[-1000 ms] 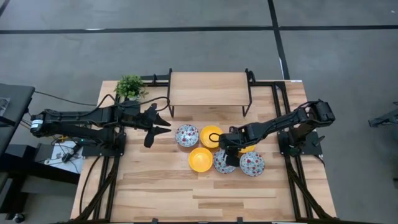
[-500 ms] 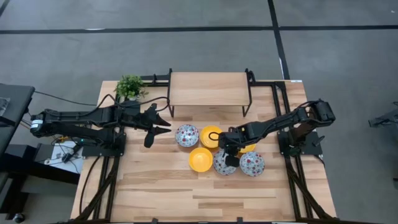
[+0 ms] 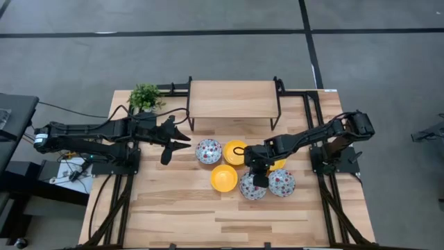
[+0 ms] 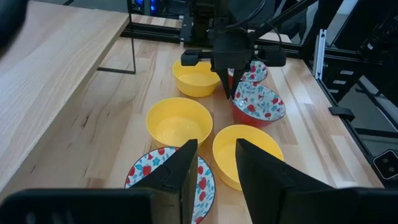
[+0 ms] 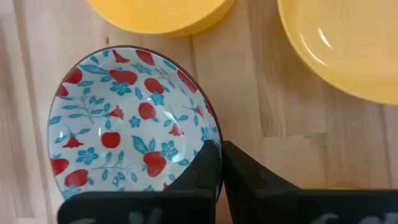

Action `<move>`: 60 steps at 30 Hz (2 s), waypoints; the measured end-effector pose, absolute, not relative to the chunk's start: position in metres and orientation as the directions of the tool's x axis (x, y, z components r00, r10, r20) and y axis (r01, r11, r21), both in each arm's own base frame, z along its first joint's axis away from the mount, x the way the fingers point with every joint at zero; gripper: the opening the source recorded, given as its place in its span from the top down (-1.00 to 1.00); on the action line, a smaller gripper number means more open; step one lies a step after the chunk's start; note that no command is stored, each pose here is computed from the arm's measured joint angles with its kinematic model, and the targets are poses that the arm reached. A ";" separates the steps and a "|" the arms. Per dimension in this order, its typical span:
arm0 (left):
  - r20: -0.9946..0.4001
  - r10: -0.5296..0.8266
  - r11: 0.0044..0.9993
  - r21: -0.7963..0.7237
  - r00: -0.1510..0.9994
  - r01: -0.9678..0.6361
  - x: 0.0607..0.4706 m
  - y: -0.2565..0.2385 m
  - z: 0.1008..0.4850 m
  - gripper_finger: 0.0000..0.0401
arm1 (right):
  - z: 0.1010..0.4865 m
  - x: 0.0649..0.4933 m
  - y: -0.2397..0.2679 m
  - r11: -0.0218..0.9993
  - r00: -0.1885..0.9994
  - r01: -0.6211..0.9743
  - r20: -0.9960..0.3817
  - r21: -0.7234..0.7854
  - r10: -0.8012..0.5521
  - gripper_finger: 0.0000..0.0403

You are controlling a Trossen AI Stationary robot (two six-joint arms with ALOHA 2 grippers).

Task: Pick & Place Mini bowls
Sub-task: Put the middle white patterned bowl on the shelf

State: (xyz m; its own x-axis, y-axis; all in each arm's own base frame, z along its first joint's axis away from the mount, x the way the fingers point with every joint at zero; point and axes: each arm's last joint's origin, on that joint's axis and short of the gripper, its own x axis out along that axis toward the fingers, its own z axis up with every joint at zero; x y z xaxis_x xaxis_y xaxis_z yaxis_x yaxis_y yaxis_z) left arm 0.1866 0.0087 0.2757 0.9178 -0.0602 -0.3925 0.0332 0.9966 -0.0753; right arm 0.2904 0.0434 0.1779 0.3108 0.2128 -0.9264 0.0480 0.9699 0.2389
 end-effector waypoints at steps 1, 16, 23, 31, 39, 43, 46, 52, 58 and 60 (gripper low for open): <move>-0.393 -0.060 0.997 -0.075 0.918 0.033 0.187 0.009 0.276 0.46 | 0.181 0.290 0.043 0.970 0.313 0.040 -0.925 0.240 0.216 0.99; -0.389 -0.060 0.997 -0.075 0.919 0.033 0.187 0.009 0.276 0.46 | 0.229 0.297 0.021 0.964 0.314 -0.059 -0.912 0.259 0.264 1.00; -0.389 -0.060 0.997 -0.075 0.919 0.033 0.187 0.009 0.276 0.46 | 0.253 0.297 0.005 0.959 0.286 -0.090 -0.915 0.269 0.284 1.00; -0.384 -0.060 0.997 -0.075 0.921 0.034 0.187 0.009 0.277 0.46 | 0.294 0.298 -0.020 0.950 0.319 -0.129 -0.895 0.285 0.312 1.00; -0.381 -0.059 0.997 -0.074 0.922 0.034 0.187 0.009 0.277 0.46 | 0.333 0.288 -0.055 0.958 0.362 -0.094 -0.887 0.270 0.286 1.00; -0.376 -0.044 0.998 -0.066 0.926 0.021 0.187 0.009 0.277 0.46 | 0.348 0.283 -0.074 0.967 0.404 -0.066 -0.879 0.247 0.252 1.00; -0.372 -0.032 0.999 -0.041 0.928 0.018 0.187 0.010 0.278 0.46 | 0.358 0.278 -0.088 0.972 0.434 -0.040 -0.872 0.232 0.226 1.00; -0.340 0.016 0.999 0.033 0.940 -0.005 0.189 0.011 0.281 0.46 | 0.368 0.270 -0.111 0.980 0.481 0.000 -0.860 0.198 0.173 1.00; -0.302 0.140 0.981 0.169 0.943 -0.092 0.190 0.015 0.285 0.46 | 0.371 0.263 -0.133 0.982 0.519 0.073 -0.847 0.175 0.112 1.00; -0.274 0.197 0.968 0.207 0.941 -0.142 0.190 0.016 0.287 0.46 | 0.372 0.261 -0.141 0.981 0.535 0.100 -0.840 0.169 0.090 1.00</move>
State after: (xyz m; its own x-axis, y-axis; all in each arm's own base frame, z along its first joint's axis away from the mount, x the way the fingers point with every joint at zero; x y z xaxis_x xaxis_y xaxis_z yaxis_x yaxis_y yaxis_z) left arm 0.1901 0.0164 0.2874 0.9414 0.1970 -0.2737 -0.1425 0.9680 0.2065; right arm 0.2606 -0.1408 0.3715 0.5352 0.0904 -0.8398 0.0996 0.9806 0.1691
